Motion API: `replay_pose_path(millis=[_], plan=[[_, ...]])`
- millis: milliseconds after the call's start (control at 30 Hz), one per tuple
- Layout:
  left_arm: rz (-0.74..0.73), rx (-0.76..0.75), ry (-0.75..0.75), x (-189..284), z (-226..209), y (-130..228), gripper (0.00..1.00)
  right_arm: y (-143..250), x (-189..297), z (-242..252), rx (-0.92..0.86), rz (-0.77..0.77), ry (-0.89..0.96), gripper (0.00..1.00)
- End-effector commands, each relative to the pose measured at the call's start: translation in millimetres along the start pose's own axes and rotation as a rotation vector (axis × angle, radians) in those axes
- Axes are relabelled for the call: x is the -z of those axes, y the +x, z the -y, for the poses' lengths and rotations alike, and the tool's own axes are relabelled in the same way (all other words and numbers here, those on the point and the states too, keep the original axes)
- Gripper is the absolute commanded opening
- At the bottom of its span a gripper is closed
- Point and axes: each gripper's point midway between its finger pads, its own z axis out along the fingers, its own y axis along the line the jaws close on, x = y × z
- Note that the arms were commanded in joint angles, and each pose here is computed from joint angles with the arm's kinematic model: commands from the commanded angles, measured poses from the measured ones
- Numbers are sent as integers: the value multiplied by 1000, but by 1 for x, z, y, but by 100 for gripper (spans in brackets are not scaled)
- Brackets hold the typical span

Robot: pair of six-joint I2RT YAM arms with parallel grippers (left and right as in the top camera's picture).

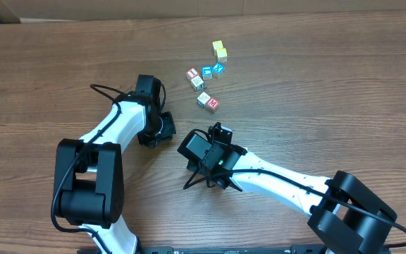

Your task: Flip 4 blocks

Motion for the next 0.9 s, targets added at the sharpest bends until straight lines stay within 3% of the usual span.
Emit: replay_pose_path(millis=[0, 233, 500, 600, 767, 867], plan=[[-43, 18, -73, -20, -20, 14, 22, 0, -11, 19, -10, 20, 79, 57], [-39, 18, -71, -20, -20, 13, 22, -22, 12, 16, 6, 98, 141, 57], [-36, 17, -70, -20, -19, 12, 22, -14, 19, 7, 2, 31, 126, 59], [-36, 17, -70, -20, -19, 12, 22, -12, 18, 5, 0, 23, 113, 100], [-37, 17, -69, -20, -19, 12, 22, -10, 13, 10, 3, 18, 130, 98], [-37, 17, -70, -20, -19, 12, 23, -8, 6, 11, -2, 16, 138, 73]])
